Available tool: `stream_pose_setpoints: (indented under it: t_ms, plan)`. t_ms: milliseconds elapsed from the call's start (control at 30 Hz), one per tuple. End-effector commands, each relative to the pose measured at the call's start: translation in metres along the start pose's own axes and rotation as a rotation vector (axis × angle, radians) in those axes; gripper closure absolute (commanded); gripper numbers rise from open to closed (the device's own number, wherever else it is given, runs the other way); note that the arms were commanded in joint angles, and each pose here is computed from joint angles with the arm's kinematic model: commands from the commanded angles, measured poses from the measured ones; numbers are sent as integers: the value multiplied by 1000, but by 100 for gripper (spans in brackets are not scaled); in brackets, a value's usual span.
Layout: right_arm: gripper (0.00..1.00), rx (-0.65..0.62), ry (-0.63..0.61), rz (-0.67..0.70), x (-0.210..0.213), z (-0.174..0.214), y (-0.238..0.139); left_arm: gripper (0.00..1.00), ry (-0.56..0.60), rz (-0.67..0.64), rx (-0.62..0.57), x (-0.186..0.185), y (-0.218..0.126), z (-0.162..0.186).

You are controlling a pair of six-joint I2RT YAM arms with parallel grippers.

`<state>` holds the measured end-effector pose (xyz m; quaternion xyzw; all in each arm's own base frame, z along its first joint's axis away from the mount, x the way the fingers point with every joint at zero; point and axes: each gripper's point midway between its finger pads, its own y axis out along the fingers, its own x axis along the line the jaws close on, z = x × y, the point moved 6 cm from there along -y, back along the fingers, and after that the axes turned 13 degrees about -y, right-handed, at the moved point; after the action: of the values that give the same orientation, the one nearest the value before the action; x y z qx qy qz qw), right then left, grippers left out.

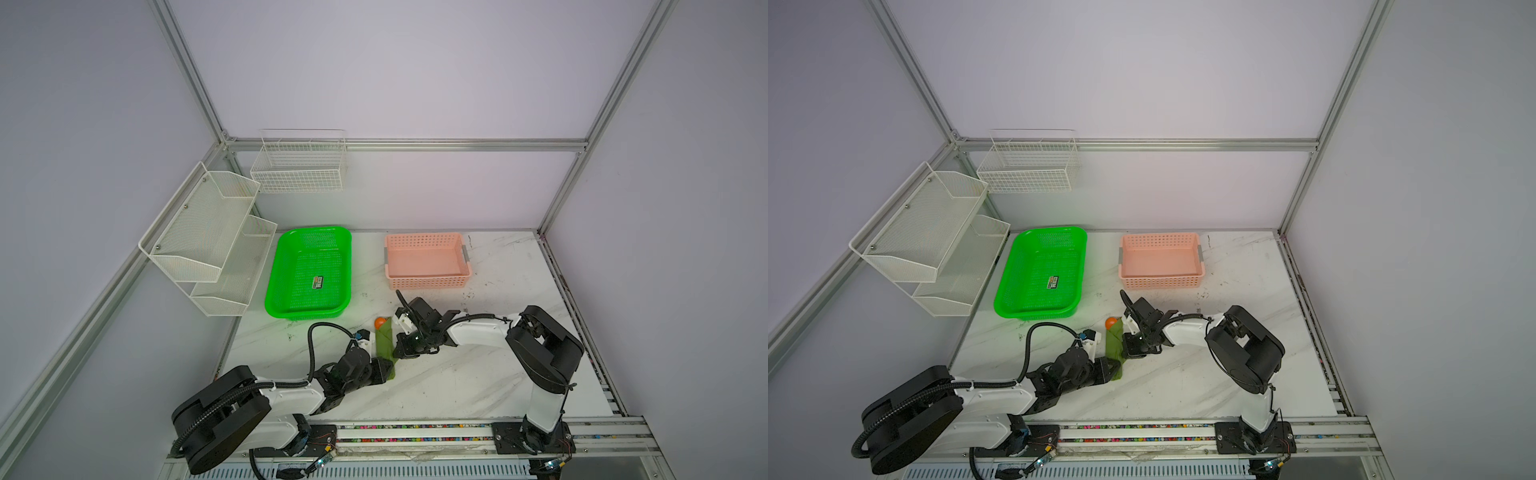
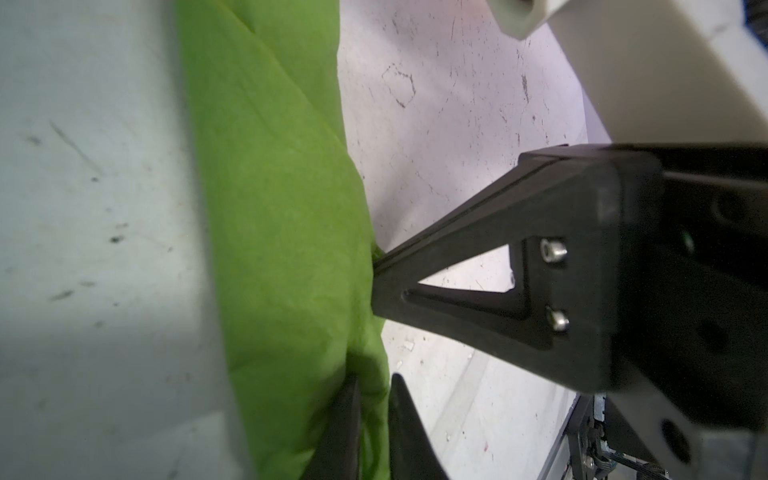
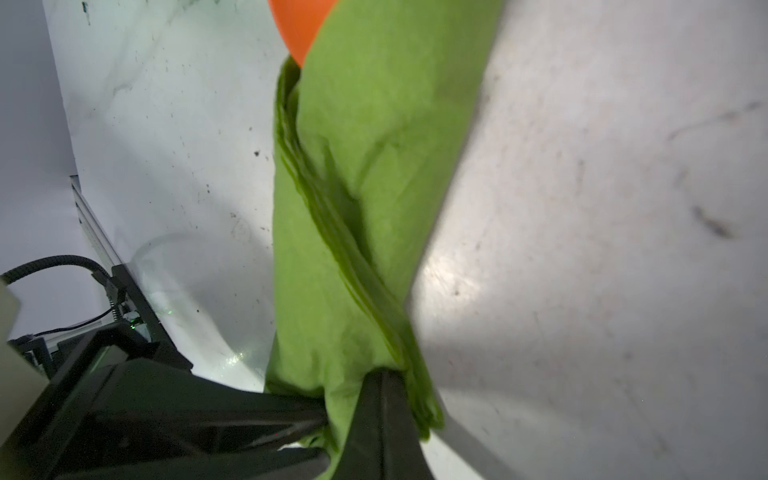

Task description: Place the utensils on the paper napkin and roll it up

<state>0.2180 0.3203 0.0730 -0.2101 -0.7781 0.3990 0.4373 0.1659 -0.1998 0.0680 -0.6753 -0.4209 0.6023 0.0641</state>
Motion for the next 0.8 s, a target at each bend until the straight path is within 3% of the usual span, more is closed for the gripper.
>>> stream_pose_setpoints:
  t_ms: [0, 300, 467, 767]
  plan:
    - [95, 77, 48, 139, -14, 17, -10, 85, -16, -131, 52, 33, -2, 14]
    - [88, -88, -14, 80, 8, -31, -58, 85, -8, -155, 59, 38, -6, 16]
    - [87, -110, -65, -48, 21, -51, -48, 85, -5, -155, 57, 37, -6, 15]
    - [90, -133, -35, -233, 30, -56, -25, 86, 0, -152, 50, 34, -5, 13]
